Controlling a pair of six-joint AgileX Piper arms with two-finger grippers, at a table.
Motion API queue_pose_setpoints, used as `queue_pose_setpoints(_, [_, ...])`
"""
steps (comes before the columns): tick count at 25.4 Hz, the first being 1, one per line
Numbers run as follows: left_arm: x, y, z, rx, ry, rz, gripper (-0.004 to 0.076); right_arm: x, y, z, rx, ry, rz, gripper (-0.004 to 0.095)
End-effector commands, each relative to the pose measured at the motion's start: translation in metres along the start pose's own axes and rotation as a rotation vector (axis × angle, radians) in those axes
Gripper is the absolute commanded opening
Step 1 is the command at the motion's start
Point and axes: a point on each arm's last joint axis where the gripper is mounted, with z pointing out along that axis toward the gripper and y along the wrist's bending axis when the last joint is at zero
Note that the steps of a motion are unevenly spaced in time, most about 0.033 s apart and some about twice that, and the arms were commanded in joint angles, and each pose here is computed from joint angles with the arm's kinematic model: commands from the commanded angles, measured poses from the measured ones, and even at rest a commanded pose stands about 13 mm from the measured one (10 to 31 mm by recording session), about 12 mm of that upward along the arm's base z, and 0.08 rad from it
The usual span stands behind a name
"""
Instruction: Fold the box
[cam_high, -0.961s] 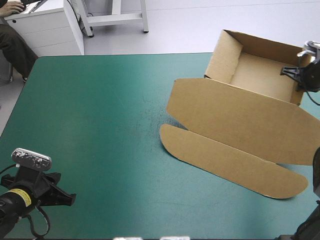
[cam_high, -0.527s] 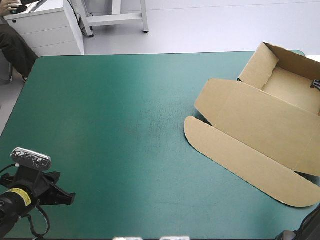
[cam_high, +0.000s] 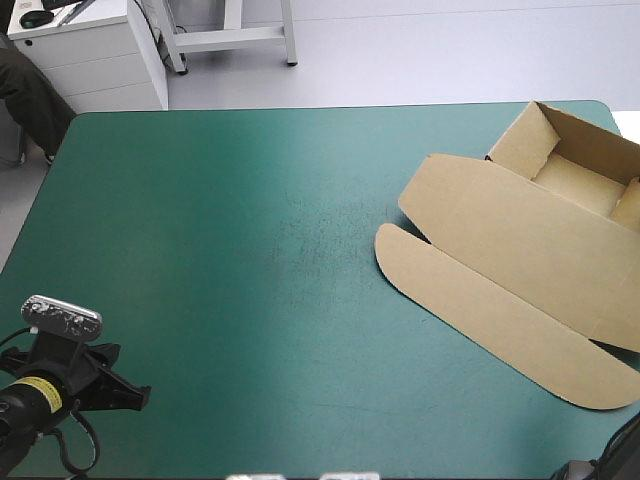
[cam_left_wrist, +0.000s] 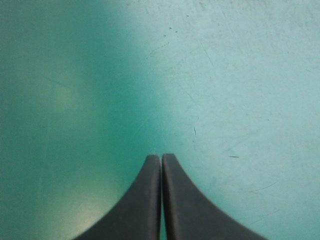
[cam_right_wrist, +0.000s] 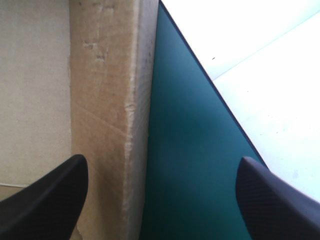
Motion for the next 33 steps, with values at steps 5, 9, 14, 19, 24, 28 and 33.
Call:
queue_pose_setpoints(5, [-0.01, 0.0, -0.006, 0.004, -0.073, -0.003, -0.001, 0.02, 0.016, -0.118, -0.103, -0.234, -0.032, 0.0728])
queue_pose_setpoints(9, [-0.01, 0.001, -0.006, -0.003, -0.075, 0.001, -0.001, 0.049, 0.029, -0.16, -0.207, -0.302, -0.086, 0.026])
queue_pose_setpoints(14, [-0.011, 0.003, -0.006, -0.021, -0.091, 0.011, -0.001, 0.089, 0.057, -0.198, -0.252, -0.359, -0.218, 0.0])
queue_pose_setpoints(19, [-0.019, 0.001, -0.007, -0.003, -0.177, 0.011, -0.001, 0.149, 0.105, -0.231, -0.285, -0.416, -0.458, 0.0])
queue_pose_setpoints(24, [-0.023, 0.0, -0.01, 0.016, -0.241, 0.007, -0.001, 0.201, 0.125, -0.237, -0.341, -0.5, -0.666, -0.0001])
queue_pose_setpoints(28, [-0.022, -0.002, -0.019, 0.064, -0.316, -0.022, -0.001, 0.233, 0.126, -0.241, -0.405, -0.647, -0.787, -0.0001])
queue_pose_setpoints(33, [-0.013, 0.0, -0.026, 0.069, -0.384, -0.026, -0.001, 0.269, 0.107, -0.24, -0.465, -0.745, -0.787, -0.0001])
